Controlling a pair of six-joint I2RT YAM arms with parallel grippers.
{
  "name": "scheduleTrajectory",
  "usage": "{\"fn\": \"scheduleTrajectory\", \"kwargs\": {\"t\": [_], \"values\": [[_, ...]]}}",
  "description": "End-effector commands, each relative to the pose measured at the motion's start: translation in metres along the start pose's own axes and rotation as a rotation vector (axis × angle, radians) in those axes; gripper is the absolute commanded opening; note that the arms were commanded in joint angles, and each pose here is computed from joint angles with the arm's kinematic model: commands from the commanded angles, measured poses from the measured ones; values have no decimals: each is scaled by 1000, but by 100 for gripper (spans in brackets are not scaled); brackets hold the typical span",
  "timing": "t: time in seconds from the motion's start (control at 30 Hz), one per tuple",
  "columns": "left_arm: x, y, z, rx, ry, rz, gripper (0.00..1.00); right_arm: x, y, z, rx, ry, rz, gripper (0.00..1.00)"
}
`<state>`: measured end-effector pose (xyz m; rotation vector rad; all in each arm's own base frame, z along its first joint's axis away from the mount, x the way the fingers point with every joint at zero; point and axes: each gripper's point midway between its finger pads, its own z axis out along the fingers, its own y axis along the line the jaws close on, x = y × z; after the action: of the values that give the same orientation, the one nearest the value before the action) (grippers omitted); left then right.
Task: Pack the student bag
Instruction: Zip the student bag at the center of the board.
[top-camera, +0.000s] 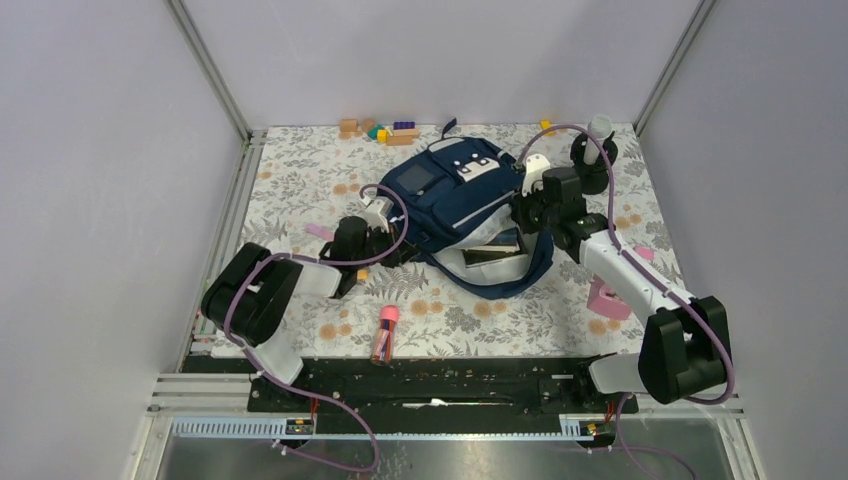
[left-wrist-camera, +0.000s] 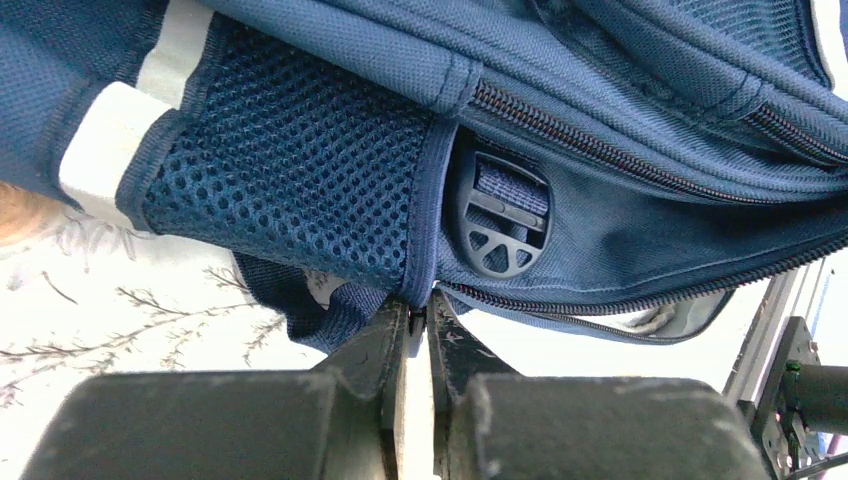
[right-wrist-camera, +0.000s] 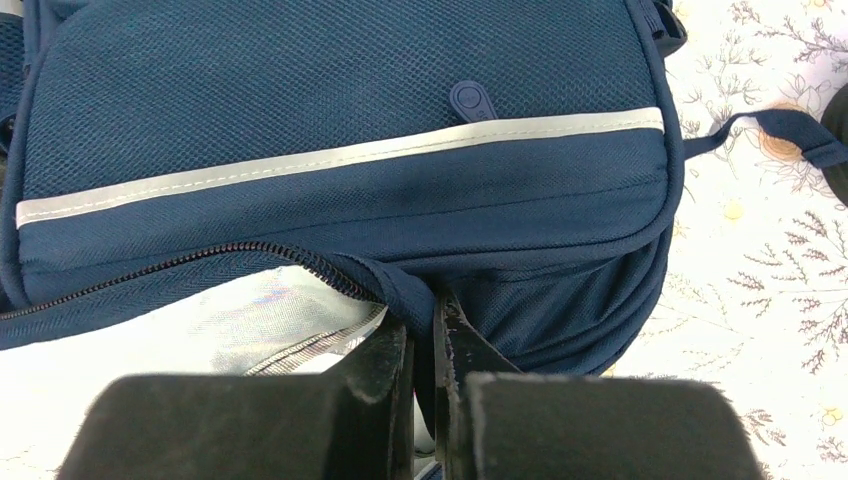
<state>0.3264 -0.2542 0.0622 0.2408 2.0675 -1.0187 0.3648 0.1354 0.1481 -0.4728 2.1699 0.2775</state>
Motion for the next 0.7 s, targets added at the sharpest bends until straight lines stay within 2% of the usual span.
{"fn": "scheduleTrajectory", "kwargs": {"t": [0.0,0.23,0.5,0.63,0.67], "values": [[10,-51,-6,160,26,10,0,-14,-7,-4,97,-92,30,0],[31,-62,-10,139,55,-20,0,-14,-9,-7,152,-137,45,0],[65,-73,-4,94,177,-7,0,-16,-9,-11,206,-186,31,0],[69,-81,-6,93,186,-48,0,-13,-8,-14,219,-195,32,0],[67,-84,-7,99,182,-67,0,-12,-9,-16,226,-190,44,5]]}}
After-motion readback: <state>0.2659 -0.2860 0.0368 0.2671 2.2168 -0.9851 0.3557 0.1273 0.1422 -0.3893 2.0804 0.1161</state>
